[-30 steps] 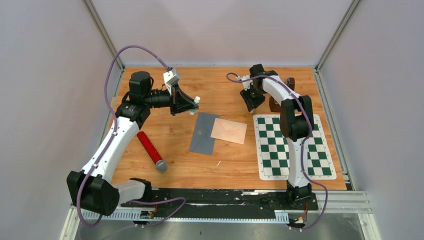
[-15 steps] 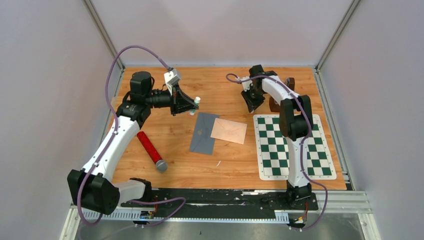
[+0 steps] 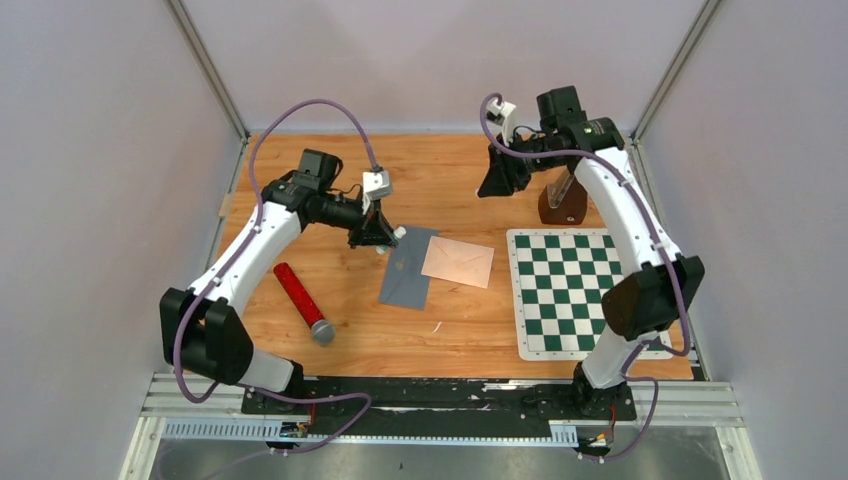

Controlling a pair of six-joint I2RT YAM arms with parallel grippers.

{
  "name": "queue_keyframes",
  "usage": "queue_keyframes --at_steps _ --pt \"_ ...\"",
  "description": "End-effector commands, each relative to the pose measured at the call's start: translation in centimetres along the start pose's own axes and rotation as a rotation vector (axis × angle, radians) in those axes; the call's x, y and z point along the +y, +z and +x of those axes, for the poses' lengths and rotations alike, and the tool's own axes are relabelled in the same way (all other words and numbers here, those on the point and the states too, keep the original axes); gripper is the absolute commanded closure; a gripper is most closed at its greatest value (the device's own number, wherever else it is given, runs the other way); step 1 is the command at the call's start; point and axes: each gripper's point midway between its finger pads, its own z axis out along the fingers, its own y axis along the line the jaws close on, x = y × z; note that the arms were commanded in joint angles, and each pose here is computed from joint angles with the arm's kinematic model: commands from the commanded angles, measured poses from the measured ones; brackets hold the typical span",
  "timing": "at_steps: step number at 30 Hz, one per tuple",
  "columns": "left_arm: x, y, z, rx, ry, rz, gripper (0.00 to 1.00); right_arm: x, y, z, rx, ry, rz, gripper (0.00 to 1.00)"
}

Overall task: Place the letter into the envelope and seal it
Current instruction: Pick up the solid glue cap from the center of the board, then close the solid glue cap on the solid glue.

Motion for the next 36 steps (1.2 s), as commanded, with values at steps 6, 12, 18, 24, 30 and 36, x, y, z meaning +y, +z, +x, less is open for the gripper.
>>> queue_keyframes --at_steps 6,12,18,24,30,36 --pt "-1.5 2.1 -0.1 0.095 0.215 0.072 1.00 12.3 -1.8 -4.4 -0.122 -0.065 -0.329 1.00" --pt "-1.7 2.9 -2.0 0.075 0.209 0.115 1.00 13.4 -0.4 -4.8 -0.102 -0.107 -0.345 1.00" --pt "-1.7 3.1 -4.2 0.026 0.282 0.070 1.00 12.8 0.9 -4.6 -0.069 -0.092 -0.323 1.00" --pt "-1.6 3.3 -5.7 0.011 0.274 0.056 1.00 12.8 1.6 -5.2 -0.082 -0.126 -0.276 1.00" --pt "-1.7 3.3 -6.6 -0.018 0.256 0.053 1.00 13.0 1.9 -5.4 -0.084 -0.128 -0.272 1.00" --pt "-1.9 3.3 -7.6 -0.050 0.223 0.058 1.00 13.1 2.3 -5.5 -0.078 -0.131 -0.263 1.00"
